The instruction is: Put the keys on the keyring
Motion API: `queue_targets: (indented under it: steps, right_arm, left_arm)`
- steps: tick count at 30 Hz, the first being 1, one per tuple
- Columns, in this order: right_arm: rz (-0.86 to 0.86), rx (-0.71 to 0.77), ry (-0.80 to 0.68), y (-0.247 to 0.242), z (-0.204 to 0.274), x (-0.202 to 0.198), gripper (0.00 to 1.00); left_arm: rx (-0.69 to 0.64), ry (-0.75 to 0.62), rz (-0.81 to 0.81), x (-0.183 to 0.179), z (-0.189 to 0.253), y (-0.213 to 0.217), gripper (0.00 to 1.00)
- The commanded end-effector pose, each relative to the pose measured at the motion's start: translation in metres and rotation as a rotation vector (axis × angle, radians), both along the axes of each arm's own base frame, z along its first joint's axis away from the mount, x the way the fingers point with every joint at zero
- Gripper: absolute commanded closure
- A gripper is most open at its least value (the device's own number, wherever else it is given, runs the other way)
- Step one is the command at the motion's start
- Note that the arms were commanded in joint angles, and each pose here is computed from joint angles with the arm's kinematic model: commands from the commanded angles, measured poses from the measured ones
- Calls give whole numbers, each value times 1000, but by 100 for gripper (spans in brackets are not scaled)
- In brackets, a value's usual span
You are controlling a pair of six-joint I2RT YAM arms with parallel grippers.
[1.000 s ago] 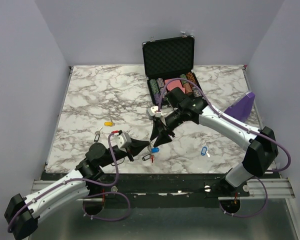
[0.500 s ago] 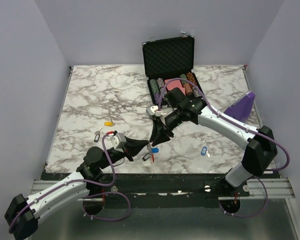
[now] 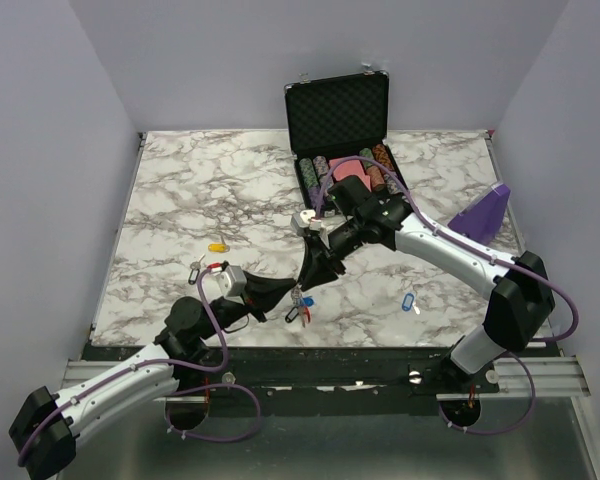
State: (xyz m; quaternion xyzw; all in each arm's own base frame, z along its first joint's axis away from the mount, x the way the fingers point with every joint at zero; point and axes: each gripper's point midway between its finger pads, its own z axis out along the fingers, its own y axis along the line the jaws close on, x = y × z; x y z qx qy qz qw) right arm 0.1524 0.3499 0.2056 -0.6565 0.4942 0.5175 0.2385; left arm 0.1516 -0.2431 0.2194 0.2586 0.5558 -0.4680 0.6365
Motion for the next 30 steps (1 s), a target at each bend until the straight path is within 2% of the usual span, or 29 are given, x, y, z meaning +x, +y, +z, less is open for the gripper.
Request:
queue_targets:
  steps: [1,4,9,14,15,16,17,19,24,30]
  right_arm:
    - [12,21,44,3,0,-4,72]
    - [6,23,45,4,0,-3,76]
    - [3,24,39,4,1,-2,95]
    - [-17,2,16,3,-1,2,99]
    - [-19,-6,2,2,-2,3,99]
    - [-22,-13,-8,2,-2,5,99]
    - [-24,-19,-11,1,-3,5,99]
    - [-31,-30,-30,0,-4,7,99]
    - [-36,-46,-50,-2,-7,10,99]
    - [-36,-50,-50,-2,-8,10,99]
  left_arm:
    - [-61,-23,19,2,13,4,100]
    - [-64,-21,20,3,13,4,100]
    - [-62,-17,26,3,12,5,100]
    - [12,-3,30,5,2,4,100]
    - [45,-5,23,4,-1,3,98]
    - [75,-7,9,2,-3,2,87]
    - [121,6,4,1,-9,2,68]
    - [181,14,1,0,-12,3,57]
    - [256,-1,25,3,-8,9,52]
    - [302,9,-15,3,-9,1,53]
